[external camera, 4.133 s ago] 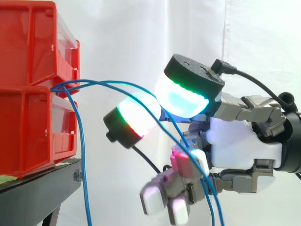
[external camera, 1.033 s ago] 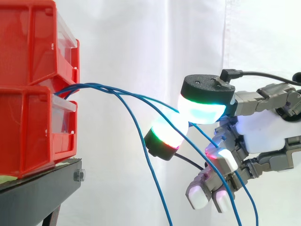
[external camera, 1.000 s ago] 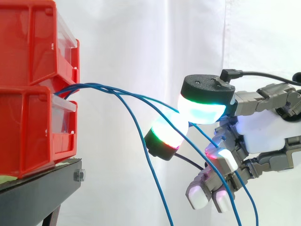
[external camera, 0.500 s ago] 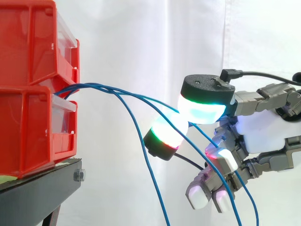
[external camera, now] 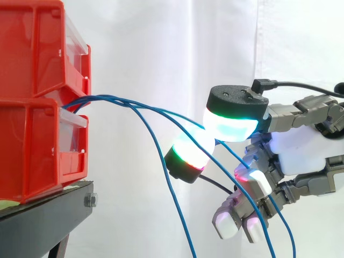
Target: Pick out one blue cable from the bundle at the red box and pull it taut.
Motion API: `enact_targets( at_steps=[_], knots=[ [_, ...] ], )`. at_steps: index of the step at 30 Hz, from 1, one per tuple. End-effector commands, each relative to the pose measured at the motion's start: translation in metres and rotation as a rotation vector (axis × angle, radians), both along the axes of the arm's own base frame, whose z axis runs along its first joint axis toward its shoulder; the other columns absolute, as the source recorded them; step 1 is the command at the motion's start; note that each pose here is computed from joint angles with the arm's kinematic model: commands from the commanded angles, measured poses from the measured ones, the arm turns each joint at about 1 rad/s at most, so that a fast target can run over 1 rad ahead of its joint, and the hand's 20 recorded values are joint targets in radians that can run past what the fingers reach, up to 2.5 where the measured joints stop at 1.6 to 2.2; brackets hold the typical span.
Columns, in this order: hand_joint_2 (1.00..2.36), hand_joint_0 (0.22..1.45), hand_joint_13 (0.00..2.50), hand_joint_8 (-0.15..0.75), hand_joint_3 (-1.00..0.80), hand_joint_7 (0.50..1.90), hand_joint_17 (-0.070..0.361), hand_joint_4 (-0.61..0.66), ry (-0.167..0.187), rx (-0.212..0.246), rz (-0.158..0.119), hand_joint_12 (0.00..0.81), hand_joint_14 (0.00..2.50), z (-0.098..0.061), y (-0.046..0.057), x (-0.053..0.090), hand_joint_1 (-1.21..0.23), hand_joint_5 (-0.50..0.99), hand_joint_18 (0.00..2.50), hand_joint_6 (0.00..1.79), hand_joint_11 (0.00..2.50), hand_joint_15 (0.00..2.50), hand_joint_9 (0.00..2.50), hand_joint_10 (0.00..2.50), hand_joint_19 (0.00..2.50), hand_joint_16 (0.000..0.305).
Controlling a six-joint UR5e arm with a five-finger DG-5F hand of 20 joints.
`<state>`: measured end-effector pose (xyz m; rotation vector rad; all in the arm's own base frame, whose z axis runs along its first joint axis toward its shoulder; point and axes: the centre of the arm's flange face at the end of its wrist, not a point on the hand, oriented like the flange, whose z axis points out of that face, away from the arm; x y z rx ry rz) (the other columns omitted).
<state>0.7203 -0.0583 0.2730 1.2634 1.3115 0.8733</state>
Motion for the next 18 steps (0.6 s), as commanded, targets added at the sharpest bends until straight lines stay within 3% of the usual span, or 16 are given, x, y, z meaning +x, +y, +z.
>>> enact_targets(
  at_steps=[1,18],
  knots=[
    [1.01,0.6,0.91,0.283,-0.16,0.92,0.123,-0.26,0.0,-0.001,0.0,0.365,0.01,0.0,0.0,0.0,-0.77,-0.04,0.82,0.86,0.67,0.39,1.29,0.03,0.61,0.055],
    [1.01,0.6,0.91,0.282,-0.16,0.92,0.123,-0.26,0.0,0.001,0.0,0.361,0.02,0.0,0.0,0.0,-0.76,-0.04,0.82,0.86,0.69,0.39,1.29,0.03,0.6,0.055]
  ],
)
